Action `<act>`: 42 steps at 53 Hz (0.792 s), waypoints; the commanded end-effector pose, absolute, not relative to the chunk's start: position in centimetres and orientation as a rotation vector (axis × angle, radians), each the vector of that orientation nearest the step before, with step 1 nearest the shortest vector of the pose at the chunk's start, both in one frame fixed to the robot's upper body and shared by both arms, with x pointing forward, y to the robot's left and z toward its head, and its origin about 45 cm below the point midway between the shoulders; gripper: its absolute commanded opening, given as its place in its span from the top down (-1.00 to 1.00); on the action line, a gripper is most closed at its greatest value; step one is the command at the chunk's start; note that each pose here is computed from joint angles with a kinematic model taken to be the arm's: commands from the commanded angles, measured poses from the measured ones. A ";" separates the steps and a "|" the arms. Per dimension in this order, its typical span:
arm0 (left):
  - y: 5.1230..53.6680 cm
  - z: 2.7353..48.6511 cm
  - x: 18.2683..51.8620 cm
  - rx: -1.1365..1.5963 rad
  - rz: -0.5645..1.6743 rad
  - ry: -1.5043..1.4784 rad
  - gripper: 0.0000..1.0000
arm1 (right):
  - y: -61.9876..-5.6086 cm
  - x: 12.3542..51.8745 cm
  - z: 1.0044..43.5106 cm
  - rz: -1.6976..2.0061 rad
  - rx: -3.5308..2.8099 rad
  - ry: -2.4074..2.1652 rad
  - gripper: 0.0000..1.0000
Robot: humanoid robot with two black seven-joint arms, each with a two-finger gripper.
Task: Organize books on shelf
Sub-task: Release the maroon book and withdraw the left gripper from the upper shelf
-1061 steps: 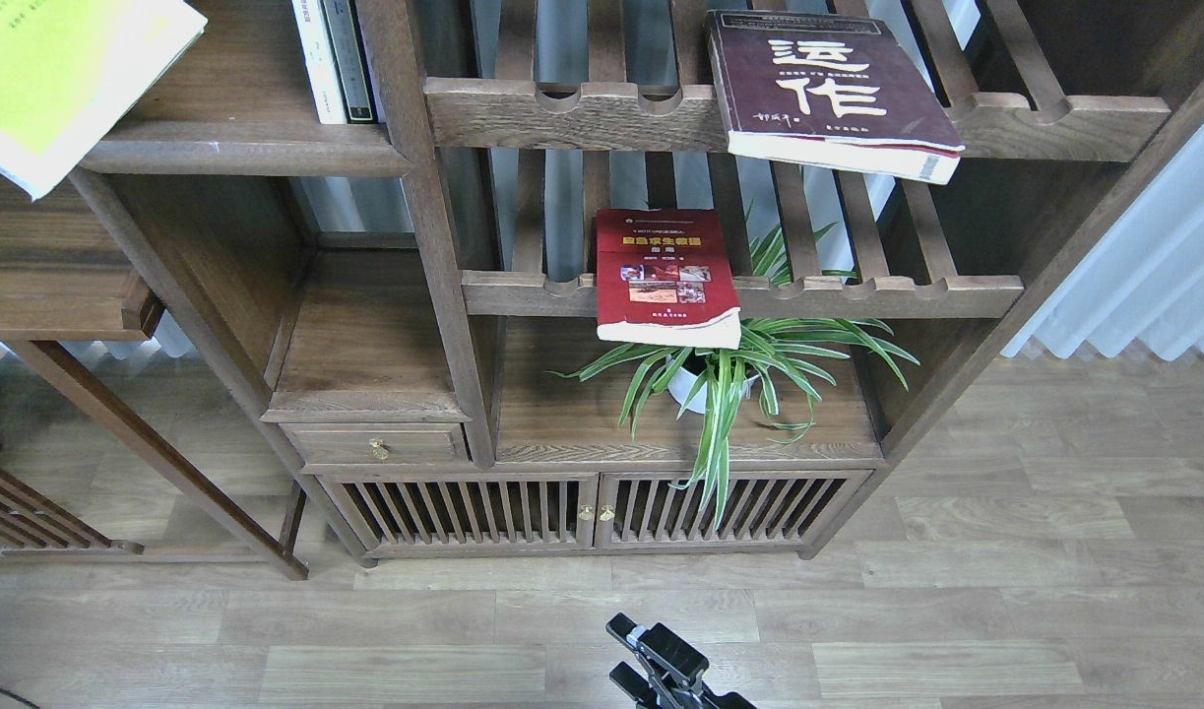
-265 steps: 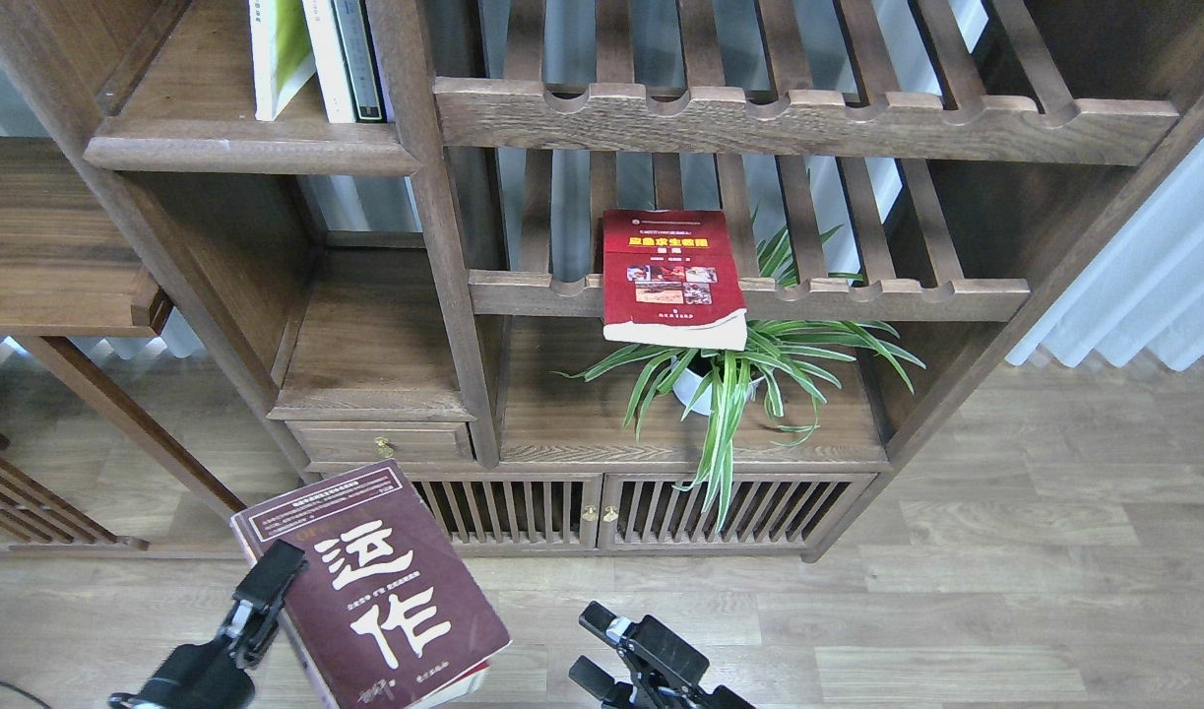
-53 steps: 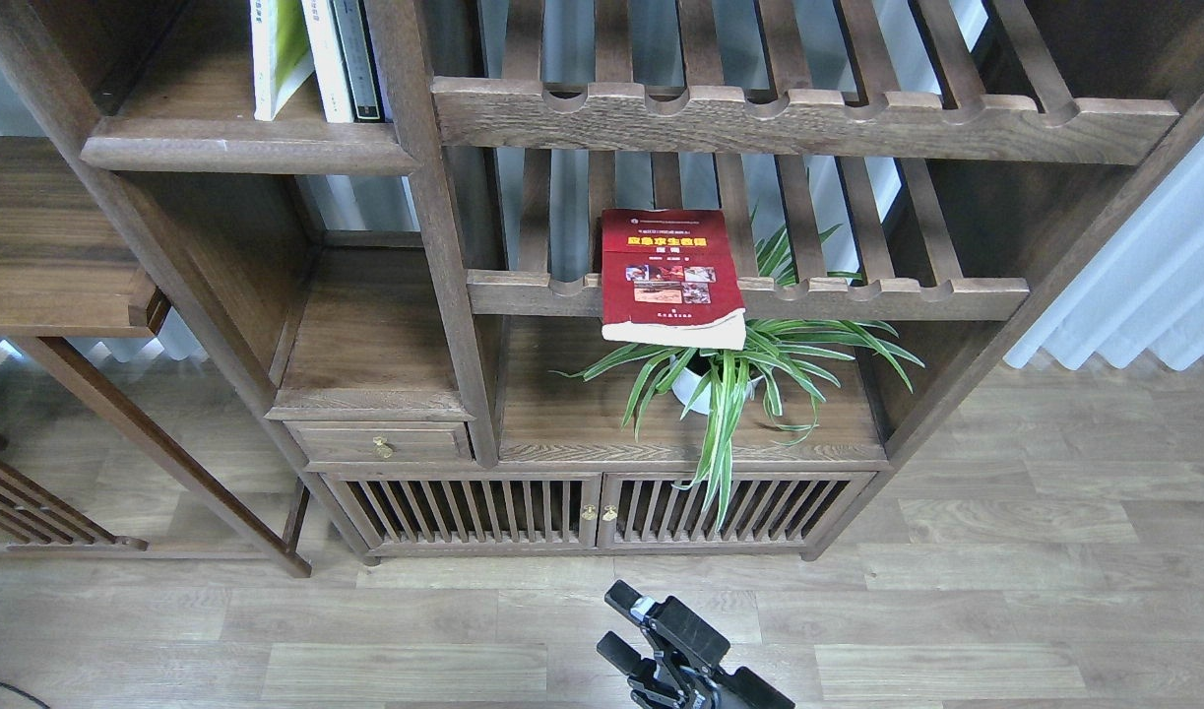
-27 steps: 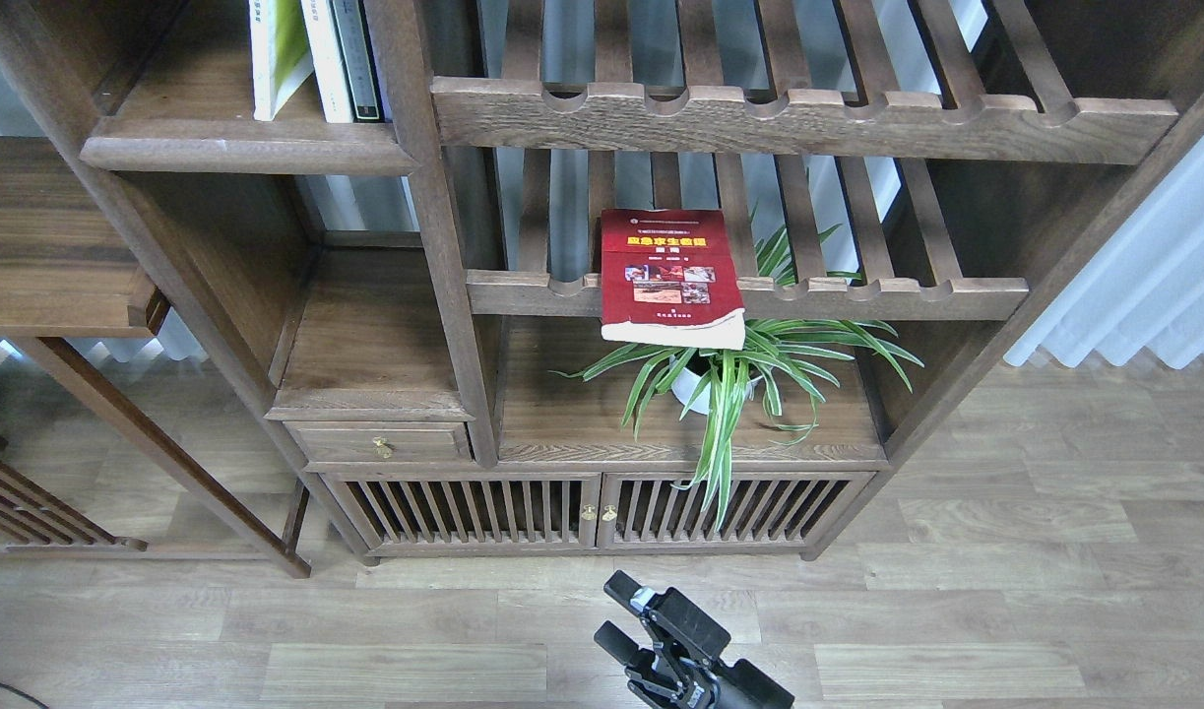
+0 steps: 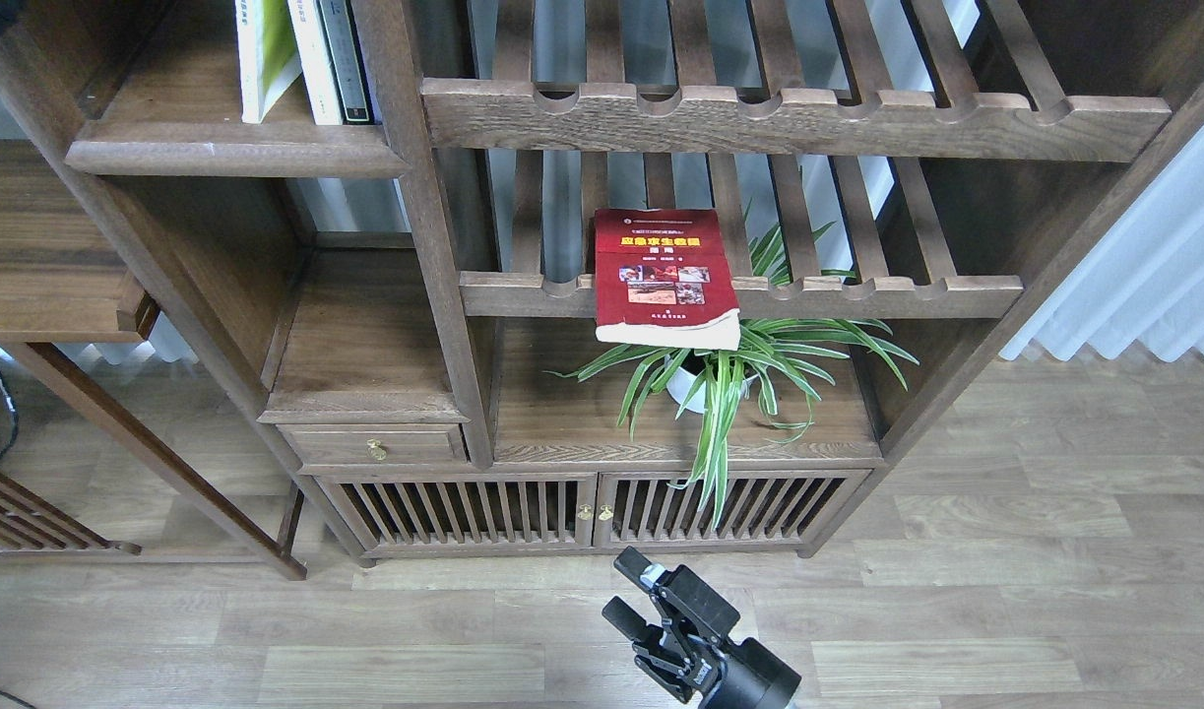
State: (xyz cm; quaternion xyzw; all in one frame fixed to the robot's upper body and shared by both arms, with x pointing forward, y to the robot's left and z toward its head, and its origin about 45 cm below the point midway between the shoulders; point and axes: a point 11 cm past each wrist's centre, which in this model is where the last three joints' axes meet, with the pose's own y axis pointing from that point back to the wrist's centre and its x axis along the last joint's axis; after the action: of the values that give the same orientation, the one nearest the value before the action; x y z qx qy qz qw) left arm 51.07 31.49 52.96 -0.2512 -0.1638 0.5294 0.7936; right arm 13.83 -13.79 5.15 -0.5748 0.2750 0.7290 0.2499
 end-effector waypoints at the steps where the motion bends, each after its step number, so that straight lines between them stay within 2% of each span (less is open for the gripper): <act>1: 31.8 52.2 51.4 -0.540 1.166 -0.344 0.89 | -13.7 13.8 5.3 1.983 -1.566 0.744 -0.94; 42: 31.2 47.2 52.5 -0.477 1.190 -0.354 0.93 | -14.0 13.9 5.6 1.955 -1.532 0.751 -0.94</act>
State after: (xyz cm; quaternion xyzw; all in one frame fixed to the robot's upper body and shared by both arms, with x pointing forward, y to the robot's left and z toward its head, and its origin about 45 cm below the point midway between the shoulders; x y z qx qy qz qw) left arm 52.24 31.38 47.86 -0.2260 -0.1701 0.5486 0.7868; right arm 13.92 -14.01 5.58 -0.5684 0.2788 0.7259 0.2688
